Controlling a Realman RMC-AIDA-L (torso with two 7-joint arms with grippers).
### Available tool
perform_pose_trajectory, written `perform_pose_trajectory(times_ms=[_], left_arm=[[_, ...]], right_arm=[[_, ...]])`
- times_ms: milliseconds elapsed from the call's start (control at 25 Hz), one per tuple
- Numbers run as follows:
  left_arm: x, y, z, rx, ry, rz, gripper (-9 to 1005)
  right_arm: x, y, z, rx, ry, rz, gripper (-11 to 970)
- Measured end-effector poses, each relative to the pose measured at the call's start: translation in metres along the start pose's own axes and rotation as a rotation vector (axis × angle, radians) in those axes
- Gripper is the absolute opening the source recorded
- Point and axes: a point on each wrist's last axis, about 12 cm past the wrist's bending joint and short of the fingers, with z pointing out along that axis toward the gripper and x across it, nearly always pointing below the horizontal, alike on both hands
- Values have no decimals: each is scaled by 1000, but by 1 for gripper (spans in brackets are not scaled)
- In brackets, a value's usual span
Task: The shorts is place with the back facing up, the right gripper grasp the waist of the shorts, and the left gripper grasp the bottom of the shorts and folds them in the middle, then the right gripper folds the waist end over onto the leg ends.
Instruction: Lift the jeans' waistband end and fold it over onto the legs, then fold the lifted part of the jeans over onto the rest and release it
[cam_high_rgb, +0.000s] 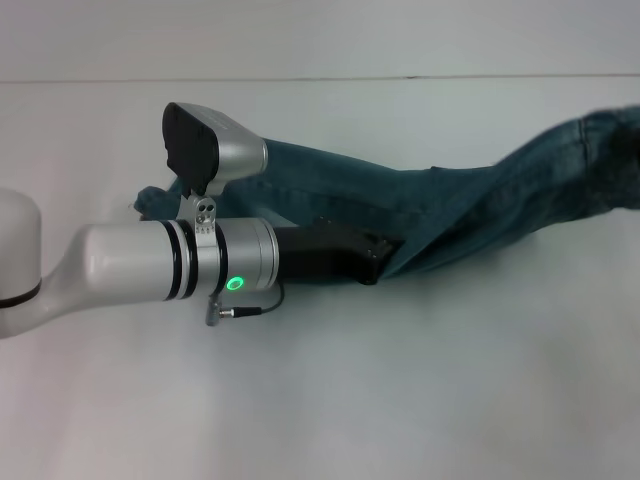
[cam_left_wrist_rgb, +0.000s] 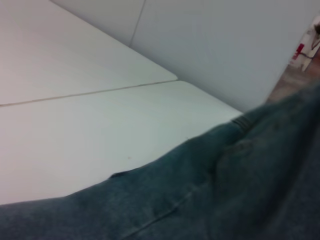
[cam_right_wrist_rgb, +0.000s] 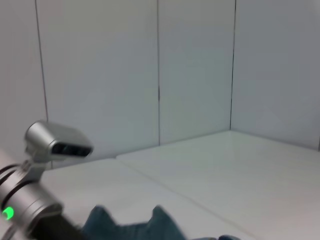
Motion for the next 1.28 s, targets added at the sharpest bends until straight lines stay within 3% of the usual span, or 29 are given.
perform_pose_trajectory(times_ms=[440, 800, 1080, 1280], left_arm=[[7, -17, 7, 70, -31, -3, 1], [15, -24, 14, 45, -48, 32, 1], [21, -2, -11, -80, -174, 8, 0], [33, 22, -58, -251, -325, -42, 1]], right_arm=[[-43, -36, 73, -84, -28, -41, 89], [-70, -39, 128, -181, 27, -119, 87], [-75, -32, 153, -232, 85, -148, 85], [-81, -27, 168, -269, 129, -178, 85]])
